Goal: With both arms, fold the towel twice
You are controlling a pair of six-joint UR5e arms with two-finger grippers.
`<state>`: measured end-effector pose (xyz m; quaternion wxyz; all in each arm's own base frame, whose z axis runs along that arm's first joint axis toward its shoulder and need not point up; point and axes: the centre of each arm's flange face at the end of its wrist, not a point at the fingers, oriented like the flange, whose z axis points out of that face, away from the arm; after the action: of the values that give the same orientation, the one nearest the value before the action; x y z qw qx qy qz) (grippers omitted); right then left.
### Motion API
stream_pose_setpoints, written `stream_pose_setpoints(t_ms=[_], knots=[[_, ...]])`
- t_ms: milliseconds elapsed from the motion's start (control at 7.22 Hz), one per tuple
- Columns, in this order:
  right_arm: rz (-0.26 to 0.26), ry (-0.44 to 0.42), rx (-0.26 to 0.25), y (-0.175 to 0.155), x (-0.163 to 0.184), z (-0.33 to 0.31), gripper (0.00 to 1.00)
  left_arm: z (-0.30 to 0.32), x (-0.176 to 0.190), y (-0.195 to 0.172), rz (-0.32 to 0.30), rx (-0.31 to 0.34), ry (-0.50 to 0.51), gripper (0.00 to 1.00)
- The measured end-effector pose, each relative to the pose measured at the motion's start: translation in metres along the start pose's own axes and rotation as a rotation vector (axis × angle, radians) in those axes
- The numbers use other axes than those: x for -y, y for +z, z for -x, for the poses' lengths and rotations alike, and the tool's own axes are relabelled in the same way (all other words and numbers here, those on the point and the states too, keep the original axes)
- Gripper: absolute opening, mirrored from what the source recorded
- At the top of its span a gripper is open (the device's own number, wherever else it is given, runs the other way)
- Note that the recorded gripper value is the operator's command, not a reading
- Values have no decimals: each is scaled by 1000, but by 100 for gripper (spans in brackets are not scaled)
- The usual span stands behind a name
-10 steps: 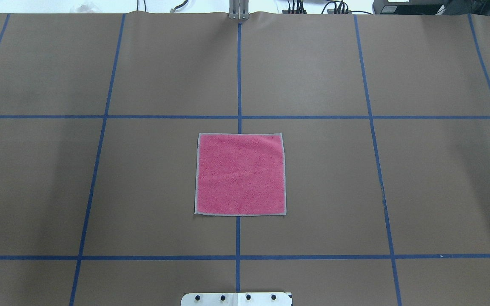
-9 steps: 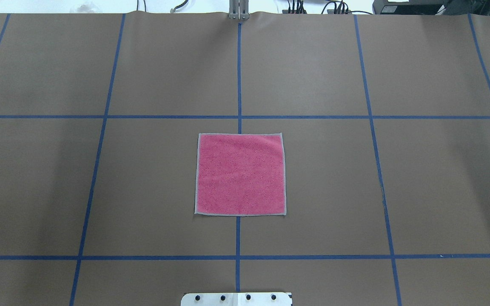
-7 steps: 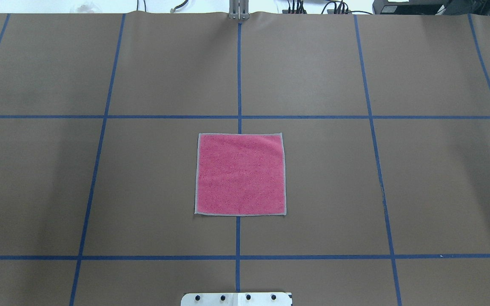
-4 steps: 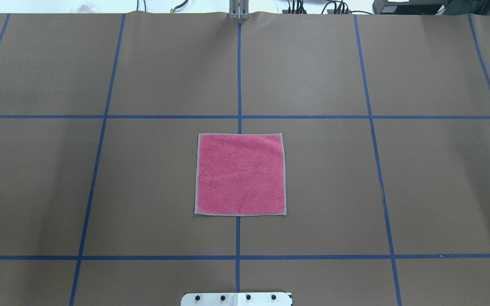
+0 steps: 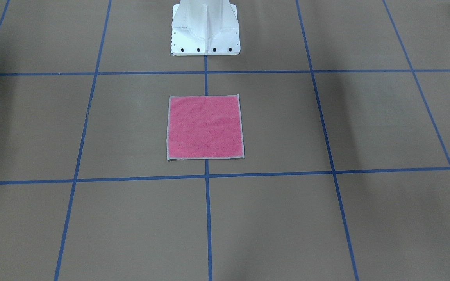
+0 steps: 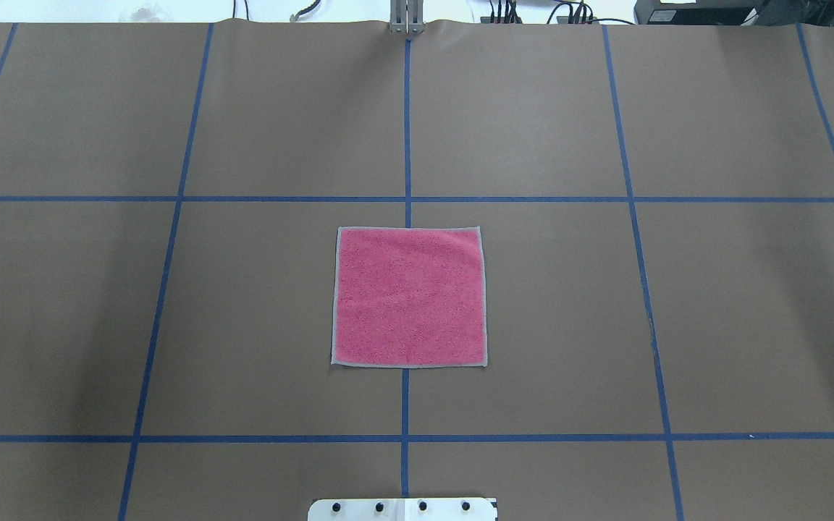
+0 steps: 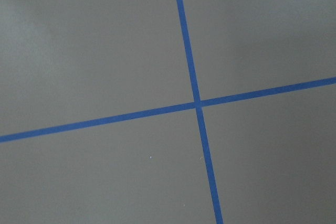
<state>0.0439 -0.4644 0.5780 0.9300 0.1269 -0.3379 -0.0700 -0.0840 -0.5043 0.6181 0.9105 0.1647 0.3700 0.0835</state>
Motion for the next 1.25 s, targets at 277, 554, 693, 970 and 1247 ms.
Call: stream_pose_setpoints(t_ms=[277,554,693,970,1247], knots=[[-51,-33,3,-3,4,3,100,-11,14,-11,-76,0,72,100],[-106,-33,0,-8,11,8,100,-23,28,-20,-158,-3,92,100],[-120,-15,4,-9,15,12,100,-36,32,-14,-192,-15,137,100],[-135,34,27,-8,32,33,100,-95,57,21,-181,-87,148,100],[-164,107,94,3,57,87,100,-170,85,48,-174,-190,44,100]])
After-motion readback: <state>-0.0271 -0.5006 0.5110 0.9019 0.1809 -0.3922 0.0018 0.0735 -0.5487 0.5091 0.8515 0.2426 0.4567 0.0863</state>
